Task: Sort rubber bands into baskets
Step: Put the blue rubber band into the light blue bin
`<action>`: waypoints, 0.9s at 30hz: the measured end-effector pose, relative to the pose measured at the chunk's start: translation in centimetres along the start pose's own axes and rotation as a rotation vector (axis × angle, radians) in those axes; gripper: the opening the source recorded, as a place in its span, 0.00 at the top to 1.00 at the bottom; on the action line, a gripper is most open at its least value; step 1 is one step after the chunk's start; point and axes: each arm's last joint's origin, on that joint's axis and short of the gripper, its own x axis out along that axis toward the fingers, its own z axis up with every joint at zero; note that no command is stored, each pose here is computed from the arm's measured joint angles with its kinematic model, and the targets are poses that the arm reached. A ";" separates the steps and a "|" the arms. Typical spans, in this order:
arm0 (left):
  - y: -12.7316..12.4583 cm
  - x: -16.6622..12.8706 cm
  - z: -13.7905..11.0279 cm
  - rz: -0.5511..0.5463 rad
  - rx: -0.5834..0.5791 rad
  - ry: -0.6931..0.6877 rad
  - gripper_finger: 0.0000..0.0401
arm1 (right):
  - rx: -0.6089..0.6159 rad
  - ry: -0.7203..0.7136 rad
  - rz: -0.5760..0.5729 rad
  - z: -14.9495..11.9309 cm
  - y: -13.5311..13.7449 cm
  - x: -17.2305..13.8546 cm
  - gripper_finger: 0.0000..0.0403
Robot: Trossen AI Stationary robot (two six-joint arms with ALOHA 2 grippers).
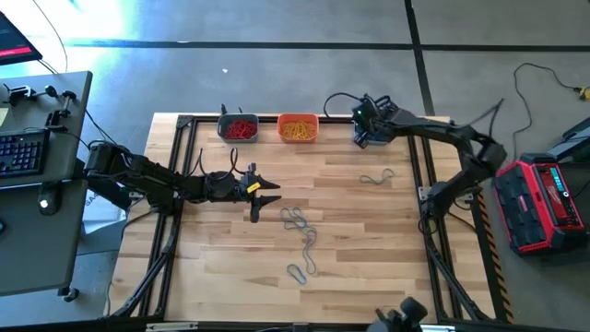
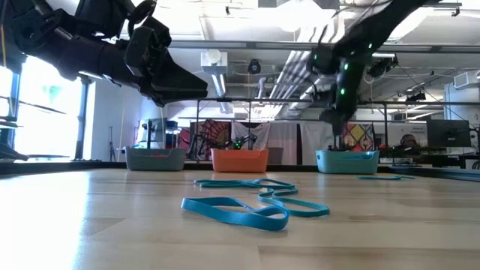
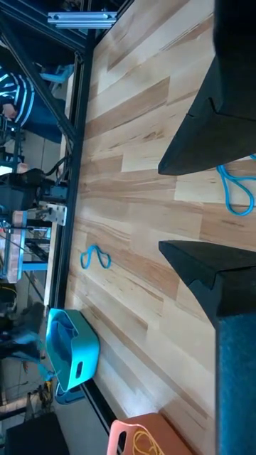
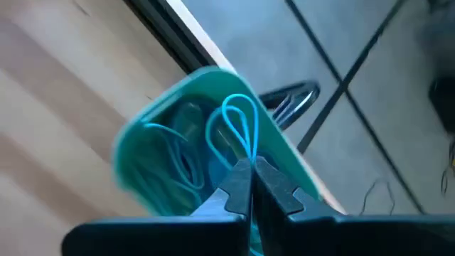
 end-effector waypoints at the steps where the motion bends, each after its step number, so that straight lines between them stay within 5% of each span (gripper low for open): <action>1: 0.0 0.0 0.0 0.000 0.000 0.000 0.62 | 0.013 0.021 -0.003 -0.1 0.0 0.7 1.00; 14: 0.0 0.0 0.0 0.000 0.000 0.001 0.62 | 0.195 0.120 0.067 -0.5 1.2 5.5 0.97; 27: 0.0 0.0 0.0 0.000 0.000 0.001 0.62 | 0.144 0.209 0.174 1.7 0.2 2.7 0.56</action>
